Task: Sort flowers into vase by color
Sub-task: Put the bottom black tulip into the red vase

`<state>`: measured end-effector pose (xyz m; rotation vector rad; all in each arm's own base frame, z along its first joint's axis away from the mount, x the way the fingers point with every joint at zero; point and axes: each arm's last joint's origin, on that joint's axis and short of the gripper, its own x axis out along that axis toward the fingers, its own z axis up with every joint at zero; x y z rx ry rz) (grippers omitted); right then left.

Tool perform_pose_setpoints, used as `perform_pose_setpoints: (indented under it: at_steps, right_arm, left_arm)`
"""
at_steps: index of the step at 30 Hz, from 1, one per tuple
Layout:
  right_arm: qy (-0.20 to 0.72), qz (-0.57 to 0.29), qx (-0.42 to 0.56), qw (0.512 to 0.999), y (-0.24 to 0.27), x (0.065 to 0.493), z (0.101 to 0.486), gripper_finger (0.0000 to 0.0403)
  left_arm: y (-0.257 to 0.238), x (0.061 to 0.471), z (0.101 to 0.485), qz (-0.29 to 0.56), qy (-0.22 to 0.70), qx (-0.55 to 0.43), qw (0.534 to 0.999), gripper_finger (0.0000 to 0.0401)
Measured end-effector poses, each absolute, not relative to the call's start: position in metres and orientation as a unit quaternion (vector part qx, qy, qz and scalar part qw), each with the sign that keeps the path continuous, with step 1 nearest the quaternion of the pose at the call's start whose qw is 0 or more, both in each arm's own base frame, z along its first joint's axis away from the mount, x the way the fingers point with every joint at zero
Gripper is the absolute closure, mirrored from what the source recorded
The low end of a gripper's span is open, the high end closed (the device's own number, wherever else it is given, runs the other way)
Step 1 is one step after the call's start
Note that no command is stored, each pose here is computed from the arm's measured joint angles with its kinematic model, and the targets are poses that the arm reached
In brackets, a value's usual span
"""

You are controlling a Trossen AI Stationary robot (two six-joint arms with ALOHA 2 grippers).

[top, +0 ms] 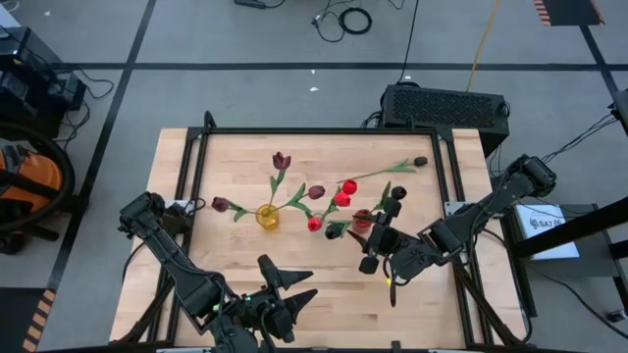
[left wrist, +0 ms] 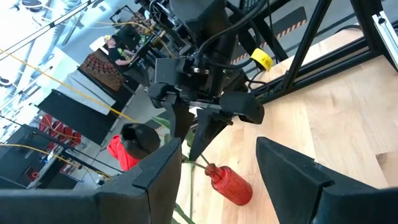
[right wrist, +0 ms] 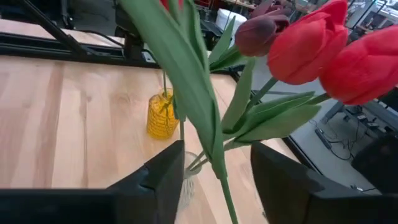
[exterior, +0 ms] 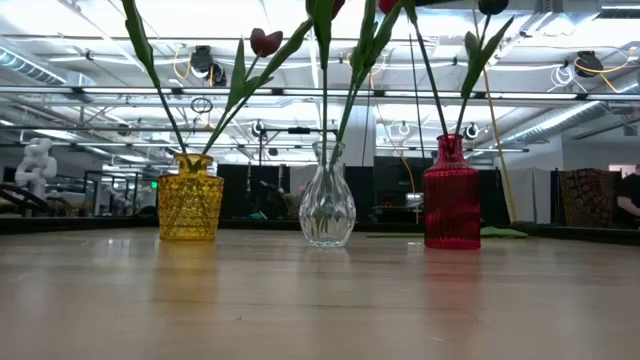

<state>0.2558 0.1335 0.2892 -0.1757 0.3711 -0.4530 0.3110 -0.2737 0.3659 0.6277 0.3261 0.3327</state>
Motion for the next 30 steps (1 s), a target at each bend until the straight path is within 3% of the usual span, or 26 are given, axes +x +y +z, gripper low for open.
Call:
perform_pose_setpoints:
  at_steps: [11,30]
  right_arm:
    - [0.179,-0.228,-0.098,0.952,0.135,0.262,0.286,0.0394]
    - [0.213,-0.248,-0.121,0.937,0.127,0.250,0.283,0.0399]
  left_arm:
    - [-0.274,0.311,0.366,0.162,0.159,0.306,0.925,0.0187]
    - [-0.274,0.311,0.366,0.162,0.159,0.306,0.925,0.0187]
